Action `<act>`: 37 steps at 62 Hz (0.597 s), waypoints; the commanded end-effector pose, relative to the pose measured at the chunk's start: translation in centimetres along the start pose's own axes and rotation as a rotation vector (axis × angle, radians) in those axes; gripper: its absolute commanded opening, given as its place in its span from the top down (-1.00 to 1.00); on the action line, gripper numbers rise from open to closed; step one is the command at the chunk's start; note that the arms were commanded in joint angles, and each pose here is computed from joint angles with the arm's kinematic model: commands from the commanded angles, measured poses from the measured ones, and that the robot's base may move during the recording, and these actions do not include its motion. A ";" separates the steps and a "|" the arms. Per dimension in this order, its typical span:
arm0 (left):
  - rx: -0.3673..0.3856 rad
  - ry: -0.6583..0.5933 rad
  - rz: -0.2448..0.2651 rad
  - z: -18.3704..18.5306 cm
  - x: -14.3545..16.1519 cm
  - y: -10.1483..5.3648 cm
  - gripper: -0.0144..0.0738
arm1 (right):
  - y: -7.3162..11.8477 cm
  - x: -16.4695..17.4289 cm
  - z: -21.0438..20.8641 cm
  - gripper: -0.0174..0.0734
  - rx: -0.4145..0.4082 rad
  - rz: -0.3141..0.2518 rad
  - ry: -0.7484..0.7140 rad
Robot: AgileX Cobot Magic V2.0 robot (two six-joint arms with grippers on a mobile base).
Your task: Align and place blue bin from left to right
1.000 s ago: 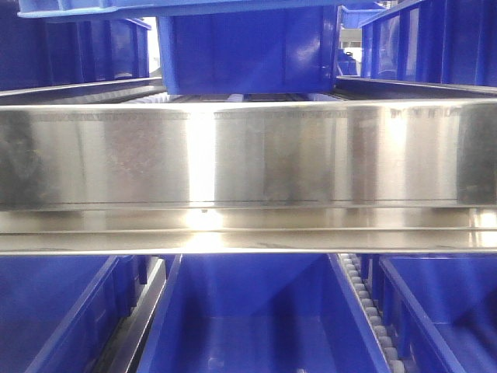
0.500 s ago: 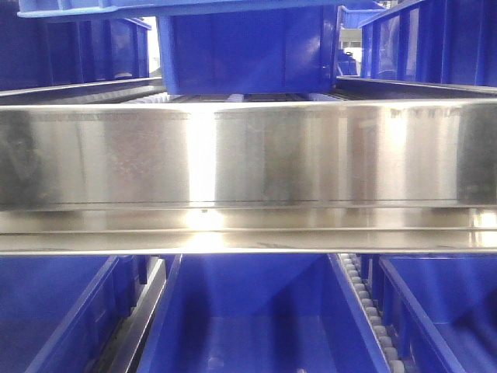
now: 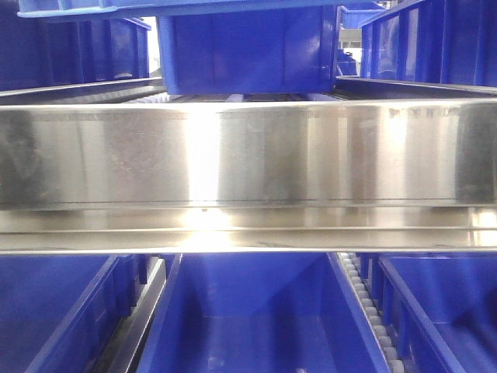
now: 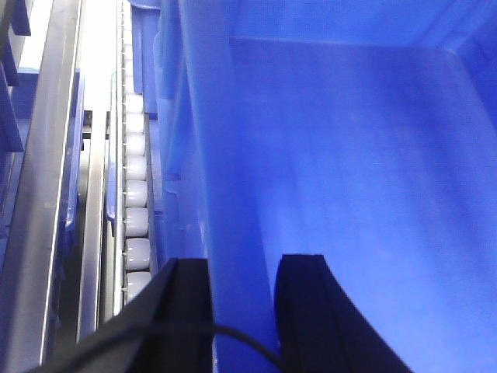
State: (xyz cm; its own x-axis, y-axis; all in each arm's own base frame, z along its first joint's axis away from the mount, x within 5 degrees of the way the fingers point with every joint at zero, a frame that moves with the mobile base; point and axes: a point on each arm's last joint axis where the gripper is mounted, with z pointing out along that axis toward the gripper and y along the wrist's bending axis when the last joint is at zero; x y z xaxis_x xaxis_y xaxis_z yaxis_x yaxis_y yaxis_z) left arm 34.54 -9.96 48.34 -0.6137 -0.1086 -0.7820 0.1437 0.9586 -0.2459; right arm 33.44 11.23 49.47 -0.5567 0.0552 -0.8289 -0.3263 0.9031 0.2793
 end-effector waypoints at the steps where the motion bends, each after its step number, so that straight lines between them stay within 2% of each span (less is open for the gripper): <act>1: 0.179 -0.124 -0.049 -1.8 -1.1 -2.3 0.64 | 1.5 -1.0 -0.9 0.79 -0.102 0.013 -0.103; 37: 0.179 -0.124 -0.049 -1.8 -1.1 -2.3 0.64 | 1.5 -1.0 -0.9 0.79 -0.102 0.013 -0.103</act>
State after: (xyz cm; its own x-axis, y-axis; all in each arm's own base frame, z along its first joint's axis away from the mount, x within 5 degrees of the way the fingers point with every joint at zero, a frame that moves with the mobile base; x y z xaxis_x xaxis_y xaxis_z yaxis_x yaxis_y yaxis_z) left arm 34.54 -9.96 48.34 -0.6137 -0.1086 -0.7820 0.1437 0.9586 -0.2459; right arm 33.45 11.23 49.48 -0.5561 0.0555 -0.8292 -0.3264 0.9030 0.2793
